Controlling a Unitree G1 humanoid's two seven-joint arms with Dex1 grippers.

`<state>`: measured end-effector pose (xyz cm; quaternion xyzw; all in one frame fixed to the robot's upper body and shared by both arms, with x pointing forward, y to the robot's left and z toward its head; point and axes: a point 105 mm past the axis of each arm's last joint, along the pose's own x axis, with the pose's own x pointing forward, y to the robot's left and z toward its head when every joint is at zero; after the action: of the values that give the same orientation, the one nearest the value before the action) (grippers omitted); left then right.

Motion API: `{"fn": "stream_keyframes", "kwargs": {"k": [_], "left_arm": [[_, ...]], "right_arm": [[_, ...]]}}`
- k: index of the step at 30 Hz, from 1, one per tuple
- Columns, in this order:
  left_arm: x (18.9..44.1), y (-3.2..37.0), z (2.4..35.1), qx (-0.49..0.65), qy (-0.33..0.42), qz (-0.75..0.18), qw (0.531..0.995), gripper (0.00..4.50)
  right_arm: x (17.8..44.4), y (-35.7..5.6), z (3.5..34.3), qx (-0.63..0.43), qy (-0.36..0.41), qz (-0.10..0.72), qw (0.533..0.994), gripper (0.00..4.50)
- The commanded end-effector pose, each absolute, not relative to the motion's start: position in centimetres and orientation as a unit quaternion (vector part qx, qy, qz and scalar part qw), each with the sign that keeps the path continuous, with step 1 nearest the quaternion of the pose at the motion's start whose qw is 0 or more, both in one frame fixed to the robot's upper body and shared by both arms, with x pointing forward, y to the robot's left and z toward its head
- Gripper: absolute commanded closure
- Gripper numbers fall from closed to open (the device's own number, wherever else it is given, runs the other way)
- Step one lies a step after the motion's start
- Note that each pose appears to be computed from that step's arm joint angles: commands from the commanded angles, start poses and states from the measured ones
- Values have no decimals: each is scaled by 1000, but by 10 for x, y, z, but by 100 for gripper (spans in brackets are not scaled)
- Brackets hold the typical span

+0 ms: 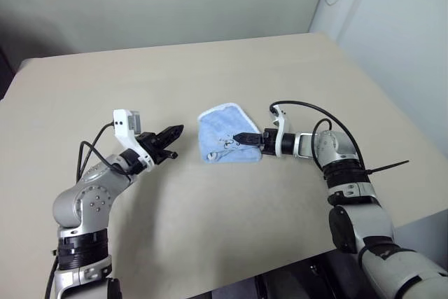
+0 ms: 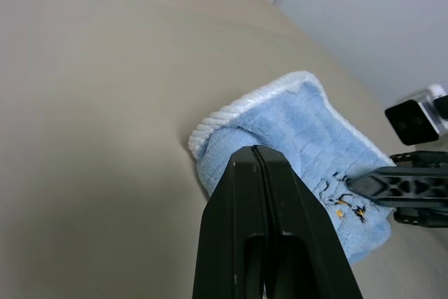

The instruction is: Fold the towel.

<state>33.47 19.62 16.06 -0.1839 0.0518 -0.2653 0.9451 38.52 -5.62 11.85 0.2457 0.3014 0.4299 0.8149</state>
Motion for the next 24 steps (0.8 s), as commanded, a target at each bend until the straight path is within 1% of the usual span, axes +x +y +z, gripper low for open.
{"fn": "stream_keyframes", "kwargs": {"k": [1,7,8,10,14,17,19,21,24], "left_arm": [[330,196,173,-177,24,-268,947,450],[329,195,171,-179,26,-268,946,450],[330,194,171,-180,26,-268,946,450],[330,194,171,-180,26,-268,946,450],[331,191,170,-182,27,-276,943,450],[333,188,168,-183,30,-280,942,450],[335,185,167,-184,31,-284,941,450],[336,183,167,-185,31,-286,940,450],[339,179,165,-188,34,-291,937,450]], "right_arm": [[391,-67,144,279,261,430,818,226],[395,-88,164,326,222,409,823,437],[396,-93,169,334,210,404,825,444],[397,-100,177,347,193,395,829,444],[415,-179,224,419,74,286,859,444],[415,-230,236,428,23,211,878,444],[413,-272,237,437,-8,136,889,444],[410,-307,230,446,-23,65,892,444],[408,-330,204,460,4,-13,888,444]]}}
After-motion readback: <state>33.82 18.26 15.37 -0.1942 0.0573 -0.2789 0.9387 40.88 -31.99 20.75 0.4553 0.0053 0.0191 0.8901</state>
